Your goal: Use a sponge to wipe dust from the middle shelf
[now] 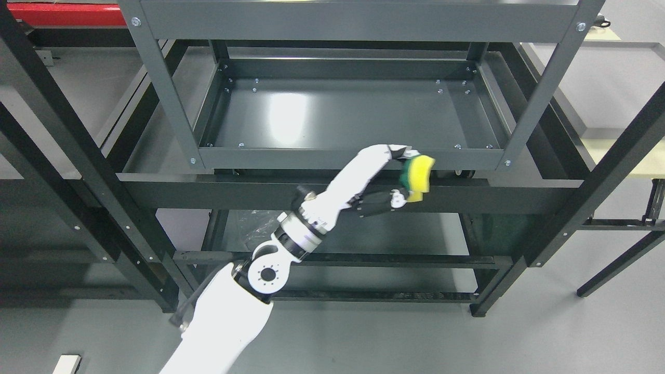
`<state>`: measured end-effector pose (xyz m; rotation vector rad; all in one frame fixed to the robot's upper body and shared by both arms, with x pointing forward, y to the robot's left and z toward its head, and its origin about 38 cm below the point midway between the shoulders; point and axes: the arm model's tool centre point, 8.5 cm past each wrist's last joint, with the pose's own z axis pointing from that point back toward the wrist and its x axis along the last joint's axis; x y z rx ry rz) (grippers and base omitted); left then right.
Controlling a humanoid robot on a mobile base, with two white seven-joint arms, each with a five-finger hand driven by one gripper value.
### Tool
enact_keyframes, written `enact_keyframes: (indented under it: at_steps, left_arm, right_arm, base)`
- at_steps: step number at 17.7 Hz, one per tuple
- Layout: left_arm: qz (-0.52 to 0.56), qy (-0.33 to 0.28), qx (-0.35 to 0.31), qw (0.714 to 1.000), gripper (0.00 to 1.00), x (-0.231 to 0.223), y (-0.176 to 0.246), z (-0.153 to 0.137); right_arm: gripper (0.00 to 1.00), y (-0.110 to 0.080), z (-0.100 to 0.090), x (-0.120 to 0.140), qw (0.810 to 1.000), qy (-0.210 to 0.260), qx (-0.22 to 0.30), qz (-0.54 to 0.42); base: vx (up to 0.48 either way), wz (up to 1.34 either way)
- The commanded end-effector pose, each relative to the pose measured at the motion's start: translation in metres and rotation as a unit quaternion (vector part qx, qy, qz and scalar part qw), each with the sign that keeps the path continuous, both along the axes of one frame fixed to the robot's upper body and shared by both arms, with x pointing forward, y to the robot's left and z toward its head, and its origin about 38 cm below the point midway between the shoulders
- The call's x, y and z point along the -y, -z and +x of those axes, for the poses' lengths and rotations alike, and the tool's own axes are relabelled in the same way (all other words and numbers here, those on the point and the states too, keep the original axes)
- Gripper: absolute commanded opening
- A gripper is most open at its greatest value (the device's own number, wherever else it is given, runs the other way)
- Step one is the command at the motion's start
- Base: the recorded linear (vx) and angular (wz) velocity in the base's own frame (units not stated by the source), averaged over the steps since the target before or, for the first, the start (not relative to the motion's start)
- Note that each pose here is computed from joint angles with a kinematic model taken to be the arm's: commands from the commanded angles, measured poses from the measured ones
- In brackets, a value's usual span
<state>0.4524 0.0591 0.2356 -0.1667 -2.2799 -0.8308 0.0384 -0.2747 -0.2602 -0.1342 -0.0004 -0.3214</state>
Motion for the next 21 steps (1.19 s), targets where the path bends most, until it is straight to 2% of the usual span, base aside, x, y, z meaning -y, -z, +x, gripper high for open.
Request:
enact_keyframes:
  at_steps: [1, 4, 8, 21]
  left_arm:
    - [-0.187, -0.184, -0.110, 0.959, 0.03, -0.127, 0.064, -0.002]
    - [-0.197, -0.213, -0.138, 0.947, 0.03, -0.139, 0.094, -0.020]
    - [-0.220, -0.228, -0.134, 0.939, 0.03, -0.157, 0.098, -0.044]
    - [-0.232, -0.223, -0.147, 0.935, 0.03, -0.156, 0.104, -0.053]
  right_arm:
    - [1.00, -0.001, 0.006, 0.013, 1.000, 0.000, 0.009, -0.011]
    - [1.00, -0.001, 0.006, 0.013, 1.000, 0.000, 0.009, -0.011]
    - [1.00, -0.001, 0.006, 0.013, 1.000, 0.000, 0.009, -0.011]
    - [1.00, -0.001, 0.006, 0.013, 1.000, 0.000, 0.009, -0.011]
  base:
    - [0.000, 0.00]
    - [0.000, 0.00]
    - [0.000, 0.00]
    - [0.000, 0.00]
